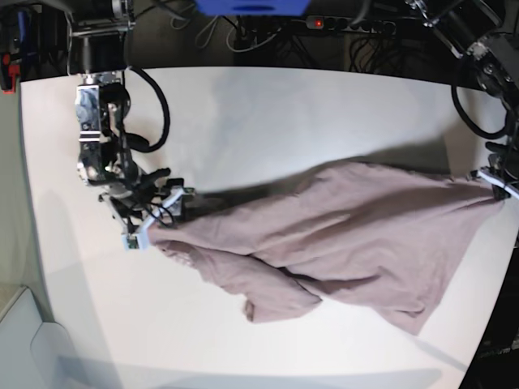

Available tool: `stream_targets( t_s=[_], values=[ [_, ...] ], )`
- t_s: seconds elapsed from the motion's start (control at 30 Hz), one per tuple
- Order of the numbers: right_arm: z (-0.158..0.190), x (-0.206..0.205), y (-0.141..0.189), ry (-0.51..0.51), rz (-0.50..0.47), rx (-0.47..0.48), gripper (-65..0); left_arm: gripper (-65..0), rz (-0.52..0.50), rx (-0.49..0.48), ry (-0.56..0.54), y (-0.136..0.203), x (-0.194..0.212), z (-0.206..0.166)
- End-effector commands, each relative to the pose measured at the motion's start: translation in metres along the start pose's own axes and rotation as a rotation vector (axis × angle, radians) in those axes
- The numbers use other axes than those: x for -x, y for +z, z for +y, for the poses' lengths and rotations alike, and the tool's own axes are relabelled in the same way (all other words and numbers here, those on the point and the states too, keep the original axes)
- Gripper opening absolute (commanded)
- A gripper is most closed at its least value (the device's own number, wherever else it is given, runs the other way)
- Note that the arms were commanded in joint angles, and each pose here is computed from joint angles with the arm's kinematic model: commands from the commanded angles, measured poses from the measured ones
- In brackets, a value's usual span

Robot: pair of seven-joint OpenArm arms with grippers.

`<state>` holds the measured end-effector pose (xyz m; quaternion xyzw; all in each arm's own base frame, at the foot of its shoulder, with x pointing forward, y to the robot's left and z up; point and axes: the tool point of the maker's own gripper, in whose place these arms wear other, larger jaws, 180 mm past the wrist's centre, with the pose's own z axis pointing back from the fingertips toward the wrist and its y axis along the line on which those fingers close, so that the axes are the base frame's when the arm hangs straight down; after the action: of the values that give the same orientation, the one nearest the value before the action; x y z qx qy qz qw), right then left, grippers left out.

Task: Layout the t-shirt on the table in an organized manner, then fold the t-shirt properly
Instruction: 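Lift and stretch the shirt between both grippers, then lower the held shirt edge onto the table with the right gripper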

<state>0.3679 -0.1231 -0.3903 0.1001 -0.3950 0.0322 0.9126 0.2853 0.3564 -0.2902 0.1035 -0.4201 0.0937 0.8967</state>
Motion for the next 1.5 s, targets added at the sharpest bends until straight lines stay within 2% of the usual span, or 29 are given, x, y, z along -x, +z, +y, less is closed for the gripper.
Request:
stream_targets(
  t_s=[0.0, 0.23, 0.37, 0.57, 0.77, 0.97, 1.1, 1.33, 1.47],
  values=[
    [0.001, -0.024, 0.002, 0.007, -0.075, -0.004, -32.3, -64.9, -0.057, -0.016, -0.008, 0.005, -0.018, 0.006],
    [0.001, -0.026, 0.004, 0.007, -0.096, -0.004, -65.0, -64.9, -0.038, -0.027, -0.007, 0.006, -0.008, 0.011],
    [-0.008, -0.037, 0.024, 0.057, -0.116, 0.020, -65.0, -64.9, -0.043, -0.030, -0.012, 0.008, -0.010, 0.012],
    [-0.001, -0.089, 0.083, 0.202, -0.279, 0.038, -65.0, -64.9, -0.106, -0.078, -0.037, 0.024, -0.031, 0.025],
    [-0.004, -0.105, 0.110, 0.293, -0.335, 0.060, -65.0, -64.9, -0.146, -0.092, -0.062, 0.035, -0.043, 0.024],
    [-0.009, -0.111, 0.116, 0.329, -0.344, 0.076, -65.0, -64.9, -0.146, -0.092, -0.063, 0.035, -0.043, 0.024],
    [-0.012, -0.135, 0.117, 0.340, -0.390, 0.088, -65.0, -64.9, -0.134, -0.093, -0.068, 0.036, -0.038, 0.024],
    [-0.001, -0.153, 0.076, 0.312, -0.351, 0.045, -65.0, -64.9, -0.122, -0.090, -0.068, 0.035, -0.033, 0.024],
    [0.021, -0.169, 0.044, 0.299, -0.321, -0.005, -65.0, -64.9, -0.122, -0.092, -0.067, 0.035, -0.033, 0.024]
  ],
)
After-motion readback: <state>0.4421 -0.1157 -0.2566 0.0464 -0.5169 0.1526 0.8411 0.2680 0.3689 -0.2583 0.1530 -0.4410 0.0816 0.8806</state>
